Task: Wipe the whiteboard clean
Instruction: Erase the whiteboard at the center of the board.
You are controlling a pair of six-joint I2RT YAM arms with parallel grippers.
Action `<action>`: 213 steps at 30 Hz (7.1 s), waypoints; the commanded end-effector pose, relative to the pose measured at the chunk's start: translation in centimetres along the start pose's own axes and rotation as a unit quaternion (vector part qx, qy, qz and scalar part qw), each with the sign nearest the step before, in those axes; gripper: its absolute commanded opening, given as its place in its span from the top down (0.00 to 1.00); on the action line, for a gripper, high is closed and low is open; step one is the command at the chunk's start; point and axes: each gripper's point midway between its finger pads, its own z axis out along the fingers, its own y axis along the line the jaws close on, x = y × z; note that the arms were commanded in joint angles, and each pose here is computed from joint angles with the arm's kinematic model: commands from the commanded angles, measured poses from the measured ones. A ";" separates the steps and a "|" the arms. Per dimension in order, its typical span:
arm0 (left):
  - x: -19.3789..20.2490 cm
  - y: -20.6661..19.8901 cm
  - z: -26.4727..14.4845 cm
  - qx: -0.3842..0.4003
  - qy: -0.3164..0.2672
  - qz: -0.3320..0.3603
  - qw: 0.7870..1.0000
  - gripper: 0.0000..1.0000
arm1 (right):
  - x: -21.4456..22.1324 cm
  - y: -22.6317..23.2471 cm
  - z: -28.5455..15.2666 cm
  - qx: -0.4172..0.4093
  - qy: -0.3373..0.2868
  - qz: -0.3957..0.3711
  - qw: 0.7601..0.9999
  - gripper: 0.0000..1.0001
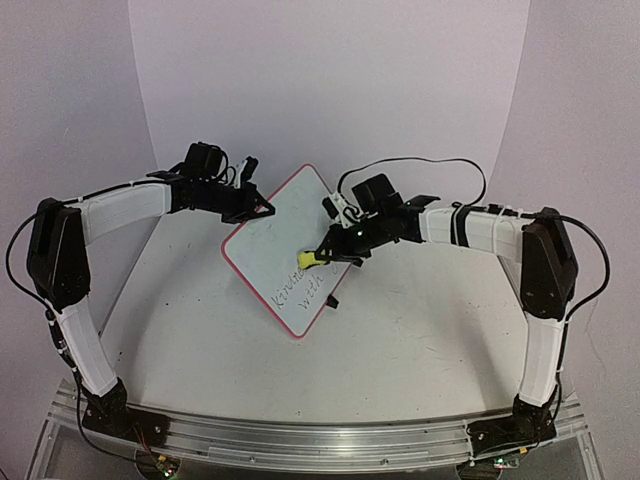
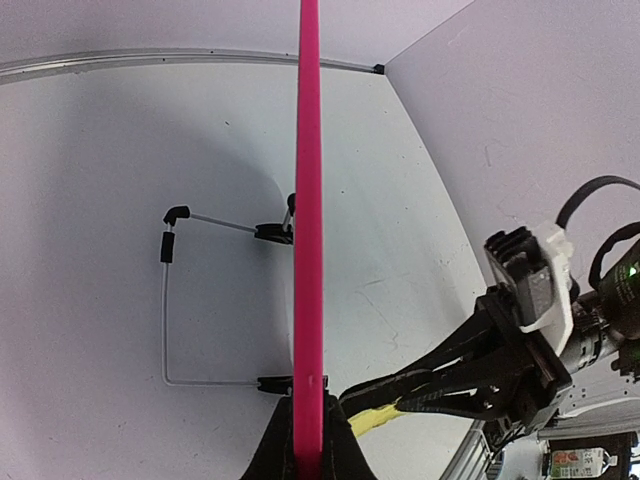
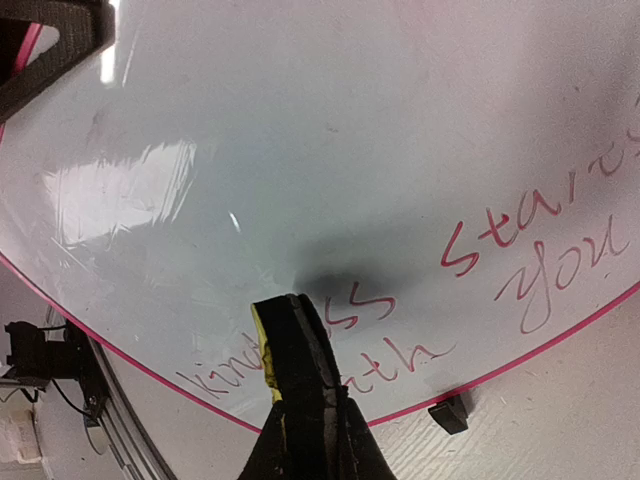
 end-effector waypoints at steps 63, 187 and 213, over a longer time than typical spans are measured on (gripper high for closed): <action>3.1 -1.8 0.9 0.037 0.044 0.007 0.998 1.00 | 5.0 8.9 5.5 -0.103 -0.017 -0.386 0.917 1.00; 3.0 -2.7 0.4 0.040 0.038 0.021 0.998 1.00 | 5.9 9.2 1.1 -0.166 -0.016 -0.415 0.894 1.00; 3.3 -2.4 0.8 0.041 0.044 0.017 0.998 1.00 | 9.6 6.1 6.6 -0.152 0.062 -0.397 0.903 1.00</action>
